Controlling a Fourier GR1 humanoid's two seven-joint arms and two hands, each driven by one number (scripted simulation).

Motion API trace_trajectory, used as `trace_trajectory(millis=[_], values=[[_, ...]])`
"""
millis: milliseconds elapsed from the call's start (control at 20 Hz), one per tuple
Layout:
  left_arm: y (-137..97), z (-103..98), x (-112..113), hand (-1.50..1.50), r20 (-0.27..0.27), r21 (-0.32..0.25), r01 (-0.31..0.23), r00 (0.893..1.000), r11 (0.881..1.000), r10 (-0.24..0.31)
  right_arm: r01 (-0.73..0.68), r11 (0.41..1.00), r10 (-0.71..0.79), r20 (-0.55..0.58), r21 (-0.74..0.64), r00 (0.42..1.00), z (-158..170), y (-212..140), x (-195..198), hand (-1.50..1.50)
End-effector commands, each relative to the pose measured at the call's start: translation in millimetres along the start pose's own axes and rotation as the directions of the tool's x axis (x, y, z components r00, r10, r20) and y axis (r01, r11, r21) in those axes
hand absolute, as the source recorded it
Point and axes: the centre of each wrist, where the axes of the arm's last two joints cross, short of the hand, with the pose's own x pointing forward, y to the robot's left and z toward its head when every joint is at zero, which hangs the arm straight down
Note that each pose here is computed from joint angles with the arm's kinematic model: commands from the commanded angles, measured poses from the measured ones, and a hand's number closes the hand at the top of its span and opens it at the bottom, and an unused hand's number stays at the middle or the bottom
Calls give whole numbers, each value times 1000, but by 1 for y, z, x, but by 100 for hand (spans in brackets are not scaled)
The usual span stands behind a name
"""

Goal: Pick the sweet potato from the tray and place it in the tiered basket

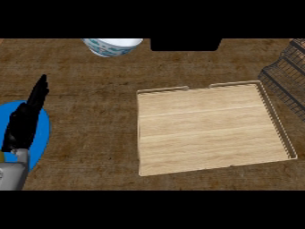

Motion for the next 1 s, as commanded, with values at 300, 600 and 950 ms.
trace_trajectory(millis=[300,600,950], values=[[2,16,-17,0,-18,30,16,1000,999,-16,138,979,-157,-130,-147,979,8,-84,-4,-150],[4,18,-15,0,-35,43,5,999,999,-3,165,982,-181,-203,-95,962,42,-102,-60,-150],[3,3,-3,0,-26,40,6,1000,999,-5,297,948,-311,-122,-117,943,89,-169,-135,-150]])
